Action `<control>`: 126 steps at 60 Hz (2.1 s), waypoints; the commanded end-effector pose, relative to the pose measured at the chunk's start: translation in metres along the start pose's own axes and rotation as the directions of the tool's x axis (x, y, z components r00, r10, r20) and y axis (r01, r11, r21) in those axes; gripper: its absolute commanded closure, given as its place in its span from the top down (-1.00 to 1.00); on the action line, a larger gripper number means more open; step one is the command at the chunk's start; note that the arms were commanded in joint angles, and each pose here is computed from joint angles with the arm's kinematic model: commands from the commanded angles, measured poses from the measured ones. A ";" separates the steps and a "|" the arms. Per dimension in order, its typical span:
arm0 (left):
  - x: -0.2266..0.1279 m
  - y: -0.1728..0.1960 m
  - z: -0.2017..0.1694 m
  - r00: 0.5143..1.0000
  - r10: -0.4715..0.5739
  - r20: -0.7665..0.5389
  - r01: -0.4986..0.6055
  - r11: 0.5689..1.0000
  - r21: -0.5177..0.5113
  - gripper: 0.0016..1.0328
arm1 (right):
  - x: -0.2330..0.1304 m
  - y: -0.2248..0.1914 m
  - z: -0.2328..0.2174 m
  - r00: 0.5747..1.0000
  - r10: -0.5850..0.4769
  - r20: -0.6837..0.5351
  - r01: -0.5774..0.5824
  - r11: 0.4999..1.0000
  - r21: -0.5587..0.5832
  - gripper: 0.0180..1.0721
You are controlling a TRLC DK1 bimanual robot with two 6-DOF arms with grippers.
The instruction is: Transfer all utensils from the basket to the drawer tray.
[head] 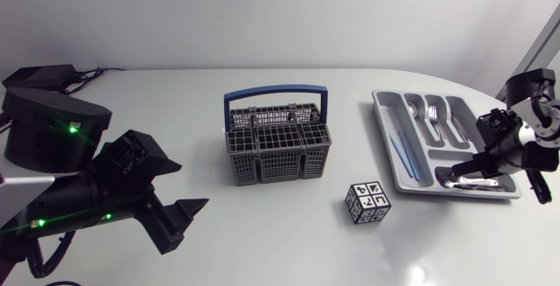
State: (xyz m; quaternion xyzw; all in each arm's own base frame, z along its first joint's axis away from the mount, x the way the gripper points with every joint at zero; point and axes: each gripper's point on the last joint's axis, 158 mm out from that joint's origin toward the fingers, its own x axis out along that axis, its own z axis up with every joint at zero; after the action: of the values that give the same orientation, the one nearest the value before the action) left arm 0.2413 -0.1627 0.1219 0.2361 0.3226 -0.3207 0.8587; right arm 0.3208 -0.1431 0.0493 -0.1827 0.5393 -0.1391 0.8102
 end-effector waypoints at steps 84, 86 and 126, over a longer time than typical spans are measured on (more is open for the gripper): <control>0.108 0.048 0.018 0.990 0.031 -0.136 -0.051 0.988 -0.143 0.82 | -0.105 0.245 0.123 0.792 0.570 0.220 -0.553 0.822 -0.138 -0.35; 0.111 0.049 0.017 0.990 0.032 -0.139 -0.052 0.988 -0.143 0.82 | -0.102 0.248 0.127 0.790 0.570 0.226 -0.555 0.822 -0.131 -0.47; 0.134 0.091 -0.003 0.981 0.088 -0.173 -0.123 0.971 -0.204 0.82 | -0.111 0.303 0.113 0.764 0.622 0.174 -0.593 0.782 -0.190 -0.51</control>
State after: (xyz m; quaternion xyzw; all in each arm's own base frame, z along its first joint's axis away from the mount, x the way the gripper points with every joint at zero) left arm 0.3737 -0.1542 0.0432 0.1878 0.4119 -0.2253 0.8627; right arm 0.4021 0.1835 0.0544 -0.0674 0.4677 0.1826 0.8622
